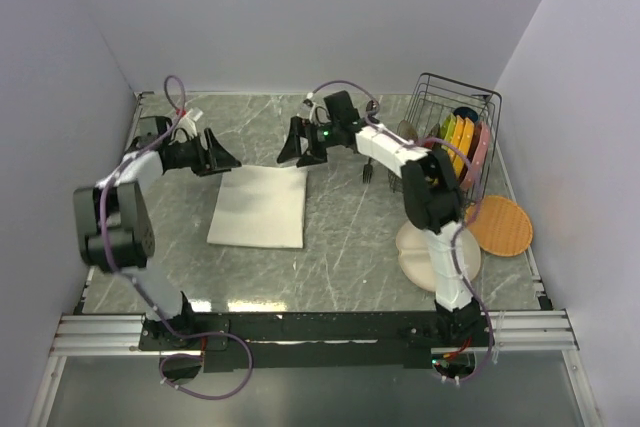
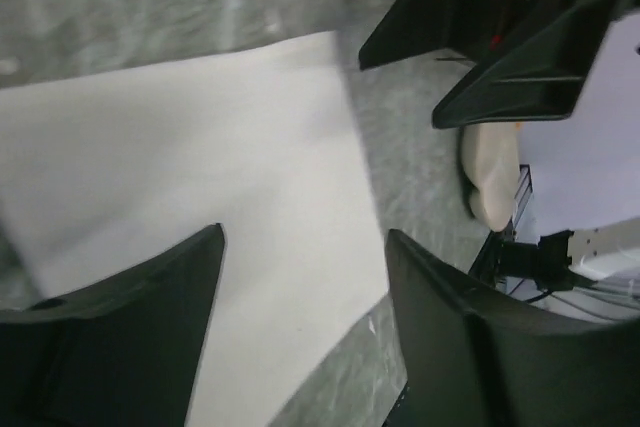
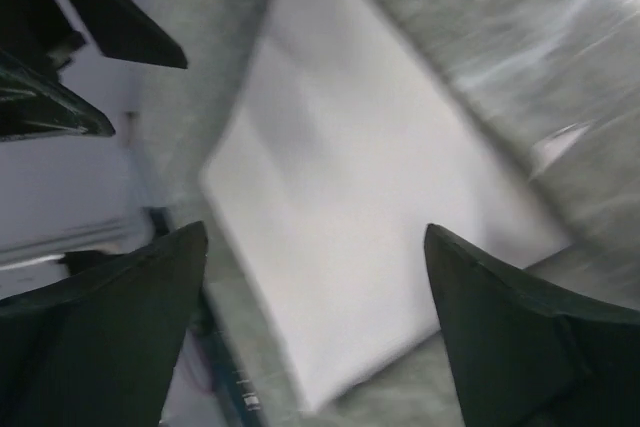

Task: Fold the napkin into a case and place the utensils inside
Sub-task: Smooth out the lower triangle-folded napkin at the center of the board.

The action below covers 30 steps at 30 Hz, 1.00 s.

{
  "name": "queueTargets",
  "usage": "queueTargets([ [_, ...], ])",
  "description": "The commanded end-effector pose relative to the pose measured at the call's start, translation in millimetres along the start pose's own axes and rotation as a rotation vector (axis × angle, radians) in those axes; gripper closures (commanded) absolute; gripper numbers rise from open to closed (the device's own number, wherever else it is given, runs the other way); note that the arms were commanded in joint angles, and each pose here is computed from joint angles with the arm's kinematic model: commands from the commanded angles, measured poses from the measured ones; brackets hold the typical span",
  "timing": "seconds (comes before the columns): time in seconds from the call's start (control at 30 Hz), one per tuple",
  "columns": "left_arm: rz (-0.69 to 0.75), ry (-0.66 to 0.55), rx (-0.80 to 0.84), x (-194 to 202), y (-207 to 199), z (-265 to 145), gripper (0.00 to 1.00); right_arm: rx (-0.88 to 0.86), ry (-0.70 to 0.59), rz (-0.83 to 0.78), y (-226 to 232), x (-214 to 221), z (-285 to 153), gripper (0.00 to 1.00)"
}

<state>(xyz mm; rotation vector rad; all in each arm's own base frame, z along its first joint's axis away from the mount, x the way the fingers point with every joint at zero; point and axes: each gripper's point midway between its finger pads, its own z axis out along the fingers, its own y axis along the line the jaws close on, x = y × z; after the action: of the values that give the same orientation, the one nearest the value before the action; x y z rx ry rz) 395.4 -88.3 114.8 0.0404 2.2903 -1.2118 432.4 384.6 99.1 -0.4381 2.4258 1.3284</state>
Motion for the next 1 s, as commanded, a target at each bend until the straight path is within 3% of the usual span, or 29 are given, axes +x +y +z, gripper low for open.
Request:
queueTargets([
  [0.0, 0.073, -0.052, 0.172, 13, -75, -33, 0.24, -0.193, -0.073, -0.028, 104, 4, -63, 0.00],
  [0.13, -0.072, -0.051, 0.221, 60, -94, -44, 0.02, -0.276, 0.034, 0.078, 137, 61, -60, 0.00],
  [0.17, -0.153, -0.031, 0.222, 83, -87, -40, 0.01, -0.301, 0.091, 0.098, 145, 81, -54, 0.00],
  [0.23, -0.191, -0.063, 0.252, 87, -94, -41, 0.01, -0.328, 0.153, 0.144, 147, 108, -43, 0.00],
  [0.4, -0.308, -0.005, 0.250, 131, -78, -26, 0.01, -0.337, 0.277, 0.267, 136, 162, -20, 0.00],
  [0.53, -0.407, 0.000, 0.165, 145, -44, -14, 0.01, -0.302, 0.314, 0.420, 98, 189, 5, 0.00],
  [0.73, -0.593, 0.094, 0.096, 167, 17, -4, 0.01, -0.157, 0.353, 0.483, 37, 212, 27, 0.00],
  [0.97, -0.695, 0.098, 0.093, 170, 36, -12, 0.02, 0.009, 0.390, 0.454, -6, 228, 9, 0.00],
])
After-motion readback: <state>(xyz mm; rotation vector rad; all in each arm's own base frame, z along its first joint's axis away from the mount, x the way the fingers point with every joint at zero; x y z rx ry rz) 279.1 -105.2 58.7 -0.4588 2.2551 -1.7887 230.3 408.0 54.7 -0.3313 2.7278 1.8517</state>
